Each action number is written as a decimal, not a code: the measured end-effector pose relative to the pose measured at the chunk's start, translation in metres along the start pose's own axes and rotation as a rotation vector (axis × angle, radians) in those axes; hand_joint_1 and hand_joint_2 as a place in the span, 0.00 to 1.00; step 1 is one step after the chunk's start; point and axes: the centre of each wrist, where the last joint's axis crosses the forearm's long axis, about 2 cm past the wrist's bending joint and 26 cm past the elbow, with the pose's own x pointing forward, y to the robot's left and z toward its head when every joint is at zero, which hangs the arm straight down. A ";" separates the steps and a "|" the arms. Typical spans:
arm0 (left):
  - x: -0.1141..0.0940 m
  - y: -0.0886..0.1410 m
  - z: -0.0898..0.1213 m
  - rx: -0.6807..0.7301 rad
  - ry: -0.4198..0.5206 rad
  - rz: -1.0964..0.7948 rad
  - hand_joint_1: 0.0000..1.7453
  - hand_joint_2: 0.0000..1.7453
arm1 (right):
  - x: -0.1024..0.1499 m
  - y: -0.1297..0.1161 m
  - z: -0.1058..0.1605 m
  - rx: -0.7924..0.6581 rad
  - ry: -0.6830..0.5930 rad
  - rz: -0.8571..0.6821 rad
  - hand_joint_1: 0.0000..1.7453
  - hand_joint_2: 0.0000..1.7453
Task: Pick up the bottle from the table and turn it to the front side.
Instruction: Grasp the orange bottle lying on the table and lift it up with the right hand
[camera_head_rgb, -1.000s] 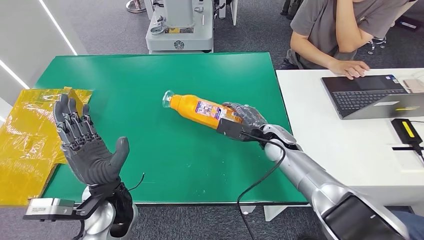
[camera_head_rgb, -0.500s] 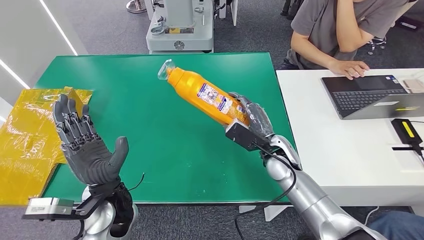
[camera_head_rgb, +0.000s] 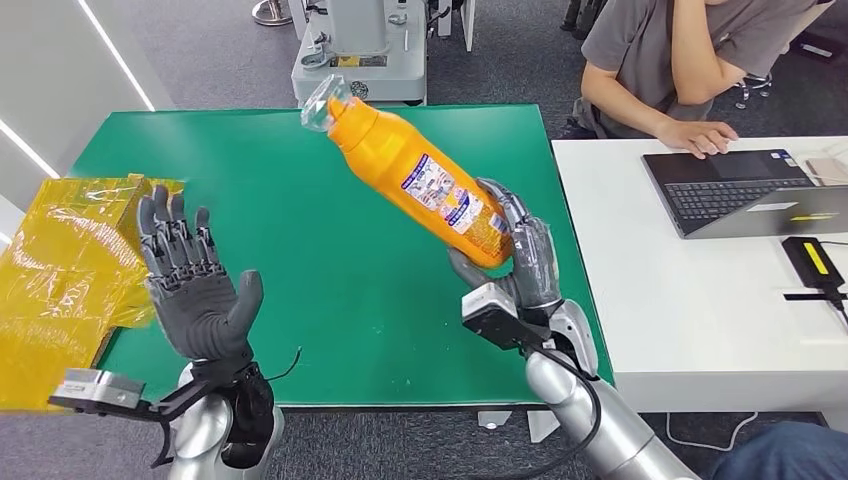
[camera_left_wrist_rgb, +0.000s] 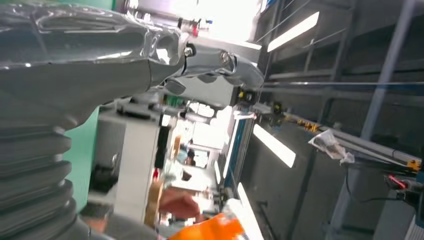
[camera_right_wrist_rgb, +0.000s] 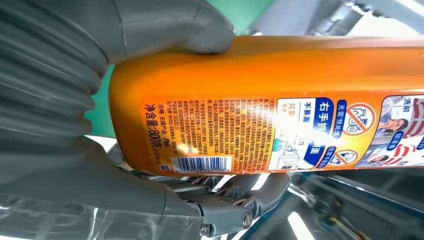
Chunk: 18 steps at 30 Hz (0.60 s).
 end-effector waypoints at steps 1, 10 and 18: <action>-0.001 0.000 -0.001 -0.009 0.013 0.014 0.00 1.00 | 0.003 0.001 -0.002 -0.004 -0.015 -0.006 1.00 1.00; -0.013 -0.004 -0.010 -0.105 0.101 0.059 0.00 1.00 | 0.025 0.020 -0.015 -0.017 -0.102 -0.080 1.00 1.00; -0.022 -0.008 -0.015 -0.146 0.129 0.073 0.00 1.00 | 0.029 0.032 -0.015 0.052 -0.095 -0.152 1.00 1.00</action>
